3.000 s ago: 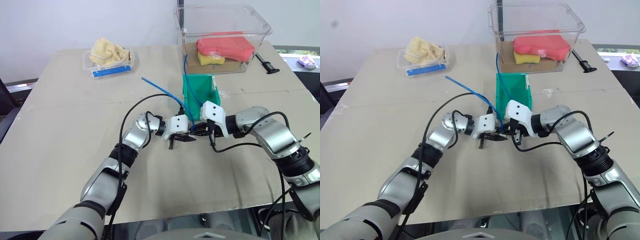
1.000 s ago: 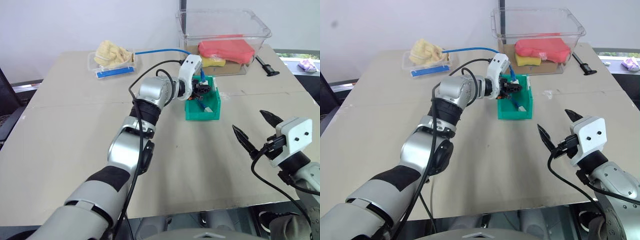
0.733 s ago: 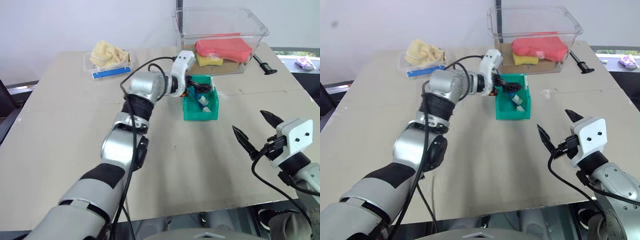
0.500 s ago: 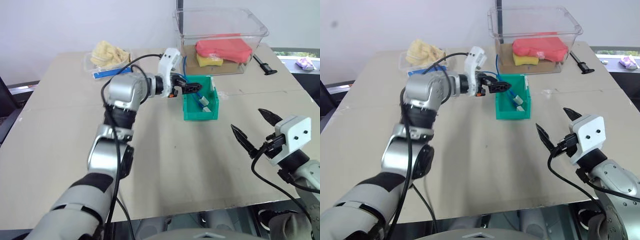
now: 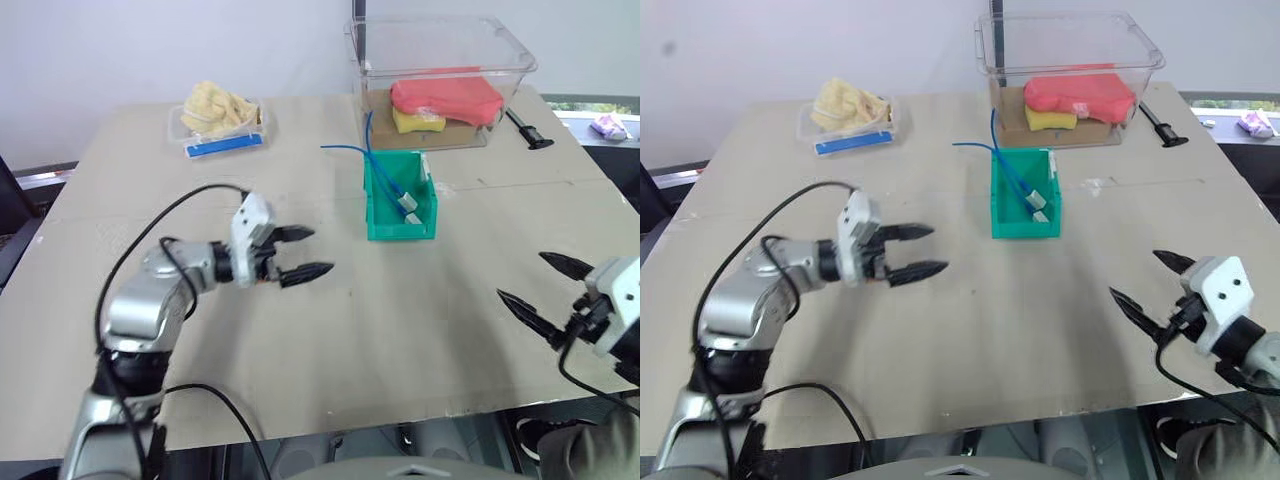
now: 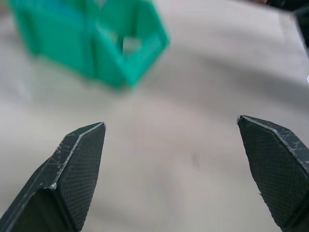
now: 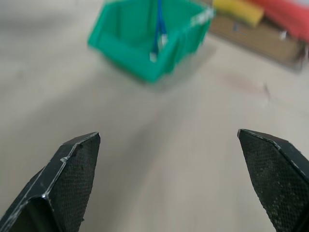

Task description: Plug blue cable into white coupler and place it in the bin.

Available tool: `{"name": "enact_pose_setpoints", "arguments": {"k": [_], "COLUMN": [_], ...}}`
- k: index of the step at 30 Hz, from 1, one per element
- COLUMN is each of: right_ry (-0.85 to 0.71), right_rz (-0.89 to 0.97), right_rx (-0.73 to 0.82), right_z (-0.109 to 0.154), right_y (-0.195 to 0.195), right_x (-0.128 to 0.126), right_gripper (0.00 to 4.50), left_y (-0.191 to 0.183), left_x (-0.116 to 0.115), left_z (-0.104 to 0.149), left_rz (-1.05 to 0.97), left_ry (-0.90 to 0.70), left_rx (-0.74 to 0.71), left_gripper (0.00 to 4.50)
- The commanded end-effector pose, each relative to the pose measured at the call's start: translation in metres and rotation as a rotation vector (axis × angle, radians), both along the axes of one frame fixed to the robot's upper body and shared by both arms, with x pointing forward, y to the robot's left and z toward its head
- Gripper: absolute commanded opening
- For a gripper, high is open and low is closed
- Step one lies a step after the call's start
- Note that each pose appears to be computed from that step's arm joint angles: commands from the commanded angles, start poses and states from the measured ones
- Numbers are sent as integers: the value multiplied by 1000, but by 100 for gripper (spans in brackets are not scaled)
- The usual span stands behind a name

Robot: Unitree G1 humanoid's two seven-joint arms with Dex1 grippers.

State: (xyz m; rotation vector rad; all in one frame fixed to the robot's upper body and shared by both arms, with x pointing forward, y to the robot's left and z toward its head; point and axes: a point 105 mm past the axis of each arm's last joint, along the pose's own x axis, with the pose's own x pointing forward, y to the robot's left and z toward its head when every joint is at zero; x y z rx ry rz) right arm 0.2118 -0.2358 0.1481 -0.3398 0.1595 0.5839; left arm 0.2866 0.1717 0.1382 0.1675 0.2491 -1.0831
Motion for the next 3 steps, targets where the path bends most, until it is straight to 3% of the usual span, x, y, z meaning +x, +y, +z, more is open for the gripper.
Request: {"name": "enact_pose_setpoints", "arguments": {"k": [1, 3], "right_ry": [4, 28], "right_rz": [27, 25], "right_rx": [-43, -47], "right_z": [4, 1], "right_y": [-14, -20], "right_x": [-8, -9], "right_gripper": [450, 450], "left_y": [19, 24], "left_x": [-16, -24], "left_z": [1, -6], "left_rz": [0, 0], "left_ry": [-20, 3], "left_rx": [29, 47], "left_gripper": [447, 447]}}
